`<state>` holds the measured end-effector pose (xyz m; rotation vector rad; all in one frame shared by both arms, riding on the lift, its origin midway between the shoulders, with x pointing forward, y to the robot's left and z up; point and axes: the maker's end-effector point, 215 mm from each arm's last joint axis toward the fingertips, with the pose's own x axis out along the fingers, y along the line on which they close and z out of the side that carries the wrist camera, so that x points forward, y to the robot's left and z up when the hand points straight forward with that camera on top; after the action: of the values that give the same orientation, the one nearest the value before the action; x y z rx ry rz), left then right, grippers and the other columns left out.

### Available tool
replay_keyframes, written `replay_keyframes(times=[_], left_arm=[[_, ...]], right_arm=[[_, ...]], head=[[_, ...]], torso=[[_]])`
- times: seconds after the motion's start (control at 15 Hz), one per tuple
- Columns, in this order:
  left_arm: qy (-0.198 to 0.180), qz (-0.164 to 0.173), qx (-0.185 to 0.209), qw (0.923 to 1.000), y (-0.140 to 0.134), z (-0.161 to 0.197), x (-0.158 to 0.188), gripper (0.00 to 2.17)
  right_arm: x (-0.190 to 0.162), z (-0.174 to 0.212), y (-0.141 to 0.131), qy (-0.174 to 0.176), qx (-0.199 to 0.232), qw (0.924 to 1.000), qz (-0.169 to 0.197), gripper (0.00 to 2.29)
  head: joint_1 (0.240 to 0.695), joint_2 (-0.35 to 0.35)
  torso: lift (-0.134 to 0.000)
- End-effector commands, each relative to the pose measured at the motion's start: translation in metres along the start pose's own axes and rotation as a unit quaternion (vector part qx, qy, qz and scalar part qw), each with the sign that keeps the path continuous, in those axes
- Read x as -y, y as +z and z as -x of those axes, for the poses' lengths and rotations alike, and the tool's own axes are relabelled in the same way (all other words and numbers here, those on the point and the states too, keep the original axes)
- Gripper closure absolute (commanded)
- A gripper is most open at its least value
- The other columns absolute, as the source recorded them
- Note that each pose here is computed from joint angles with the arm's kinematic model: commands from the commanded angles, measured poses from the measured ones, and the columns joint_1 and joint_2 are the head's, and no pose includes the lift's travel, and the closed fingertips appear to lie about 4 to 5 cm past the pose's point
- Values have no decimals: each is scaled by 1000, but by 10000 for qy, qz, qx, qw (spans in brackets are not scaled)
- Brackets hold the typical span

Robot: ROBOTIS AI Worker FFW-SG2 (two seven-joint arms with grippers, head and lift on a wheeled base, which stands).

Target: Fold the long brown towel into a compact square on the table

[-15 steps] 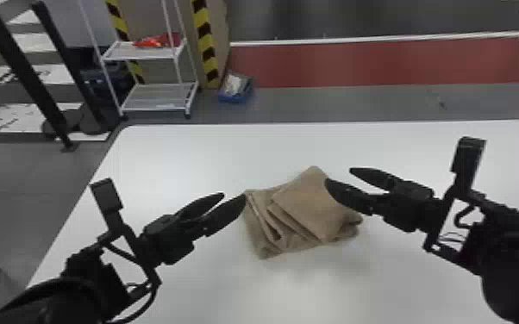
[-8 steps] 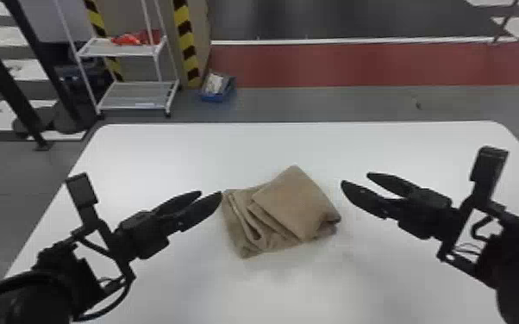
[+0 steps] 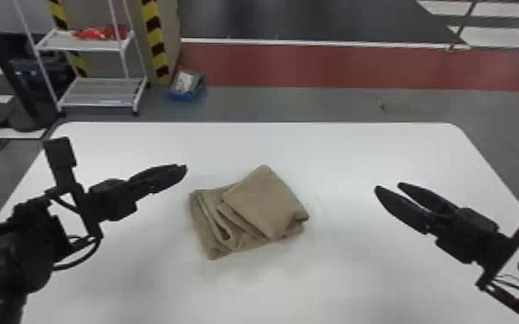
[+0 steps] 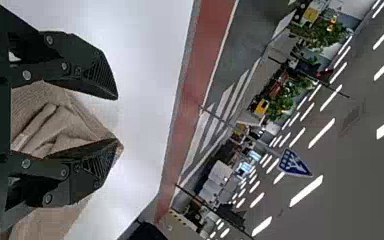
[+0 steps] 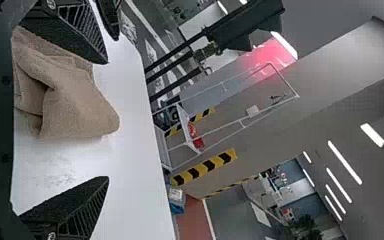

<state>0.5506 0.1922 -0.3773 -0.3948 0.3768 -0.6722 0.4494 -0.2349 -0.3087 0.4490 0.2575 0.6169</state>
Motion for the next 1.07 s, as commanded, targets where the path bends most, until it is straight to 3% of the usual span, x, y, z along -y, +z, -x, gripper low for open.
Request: replay_keyframes(times=[0.0,0.13,0.27,0.33,0.47,0.67,0.8,1.0], left_arm=[[-11,-774,-186,9968,0,-19,-5,2145],[-70,-1394,-437,9893,-12,-38,-7,2145],[-111,-2229,-806,9714,-31,-50,-8,2145],[-111,-2461,-878,9652,-36,-51,-9,2145],[-50,-2709,-924,9581,-38,-50,-14,2145],[104,-3463,-961,9331,-37,-62,-21,2145],[166,-3711,-1096,9219,-42,-63,-28,2145],[120,-3834,-1335,9138,-51,-53,-36,2145]], right_arm=[[-4,18,-1,-24,17,10000,-77,56],[-6,26,-1,8,45,9998,-172,60],[-11,35,-1,83,93,9994,-308,60],[-9,41,0,76,113,9992,-369,63],[-6,51,3,74,196,9986,-485,63],[-3,56,-2,99,214,9979,-598,63],[-2,61,3,132,308,9973,-652,66],[1,63,5,142,374,9967,-711,70]], head=[[695,-45],[695,-56],[695,-80],[695,-88],[695,-101],[695,-112],[695,-116],[695,-122]], torso=[[-124],[-124],[-124],[-124],[-124],[-124],[-124],[-124]])
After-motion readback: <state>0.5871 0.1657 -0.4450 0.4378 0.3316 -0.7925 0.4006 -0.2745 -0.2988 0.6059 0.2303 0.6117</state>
